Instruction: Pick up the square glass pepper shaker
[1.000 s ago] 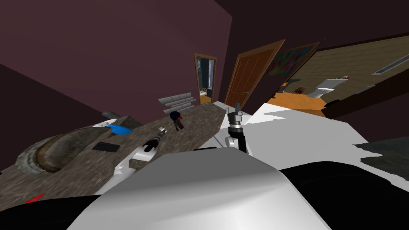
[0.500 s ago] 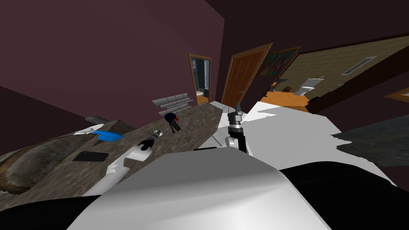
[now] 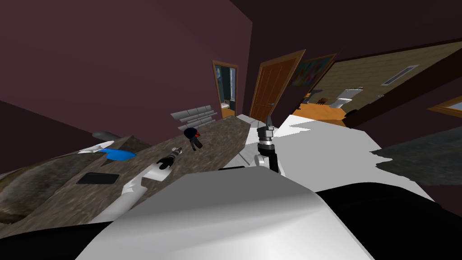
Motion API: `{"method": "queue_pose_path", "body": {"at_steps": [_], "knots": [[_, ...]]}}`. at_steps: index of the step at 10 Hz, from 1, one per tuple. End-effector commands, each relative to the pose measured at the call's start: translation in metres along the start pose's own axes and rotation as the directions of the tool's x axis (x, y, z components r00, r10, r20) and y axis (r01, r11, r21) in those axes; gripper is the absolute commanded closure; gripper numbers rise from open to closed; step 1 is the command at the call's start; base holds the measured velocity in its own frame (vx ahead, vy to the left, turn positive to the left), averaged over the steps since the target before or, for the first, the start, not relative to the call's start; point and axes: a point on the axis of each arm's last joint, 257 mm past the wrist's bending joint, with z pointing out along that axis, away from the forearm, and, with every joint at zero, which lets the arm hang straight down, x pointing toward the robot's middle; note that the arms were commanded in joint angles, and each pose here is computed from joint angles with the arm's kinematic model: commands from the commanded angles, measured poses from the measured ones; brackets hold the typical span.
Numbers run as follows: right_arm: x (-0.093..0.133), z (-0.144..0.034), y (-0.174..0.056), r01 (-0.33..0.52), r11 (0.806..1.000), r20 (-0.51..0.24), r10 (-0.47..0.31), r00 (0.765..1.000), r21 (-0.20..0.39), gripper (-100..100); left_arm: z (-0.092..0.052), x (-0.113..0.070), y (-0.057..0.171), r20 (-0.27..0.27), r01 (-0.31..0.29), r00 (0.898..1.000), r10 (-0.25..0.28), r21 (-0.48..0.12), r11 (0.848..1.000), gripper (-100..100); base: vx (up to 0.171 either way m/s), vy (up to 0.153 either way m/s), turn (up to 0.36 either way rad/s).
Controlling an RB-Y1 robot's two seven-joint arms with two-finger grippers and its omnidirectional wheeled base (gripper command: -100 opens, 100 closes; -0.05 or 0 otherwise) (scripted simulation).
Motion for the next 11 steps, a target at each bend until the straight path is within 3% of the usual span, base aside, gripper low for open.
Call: {"method": "queue_pose_path", "body": {"at_steps": [1, 2, 5, 6, 9, 10, 11], "knots": [[0.0, 0.0, 0.0, 0.0, 1.0, 0.0, 0.0, 1.0, 0.0, 0, 0.003, 0.001, 0.011, -0.003, -0.002, 1.0, 0.002, -0.018, 1.0, -100, 0.002, -0.009, 0.006], [0.0, 0.0, 0.0, 0.0, 1.0, 0.0, 0.0, 1.0, 0.0, 0, 0.012, -0.003, -0.006, -0.007, 0.002, 1.0, -0.002, 0.028, 1.0, -100, 0.0, -0.043, -0.051], [0.0, 0.0, 0.0, 0.0, 1.0, 0.0, 0.0, 1.0, 0.0, 0, 0.016, 0.002, 0.022, -0.015, -0.002, 1.0, 0.002, -0.017, 1.0, -100, -0.002, -0.03, -0.002], [0.0, 0.0, 0.0, 0.0, 1.0, 0.0, 0.0, 1.0, 0.0, 0, 0.025, -0.004, 0.002, -0.016, 0.003, 1.0, -0.002, 0.036, 0.999, -100, -0.012, -0.042, -0.036], [0.0, 0.0, 0.0, 0.0, 1.0, 0.0, 0.0, 1.0, 0.0, 0, 0.028, 0.0, 0.035, -0.023, -0.001, 1.0, 0.001, -0.019, 1.0, -100, 0.0, -0.027, -0.012], [0.0, 0.0, 0.0, 0.0, 1.0, 0.0, 0.0, 1.0, 0.0, 0, 0.037, -0.007, 0.02, -0.023, 0.003, 1.0, -0.003, 0.028, 1.0, -100, 0.005, -0.037, -0.034], [0.0, 0.0, 0.0, 0.0, 1.0, 0.0, 0.0, 1.0, 0.0, 0, 0.038, -0.005, 0.037, -0.026, 0.001, 1.0, -0.001, -0.001, 1.0, -100, 0.002, -0.047, -0.032]]}}
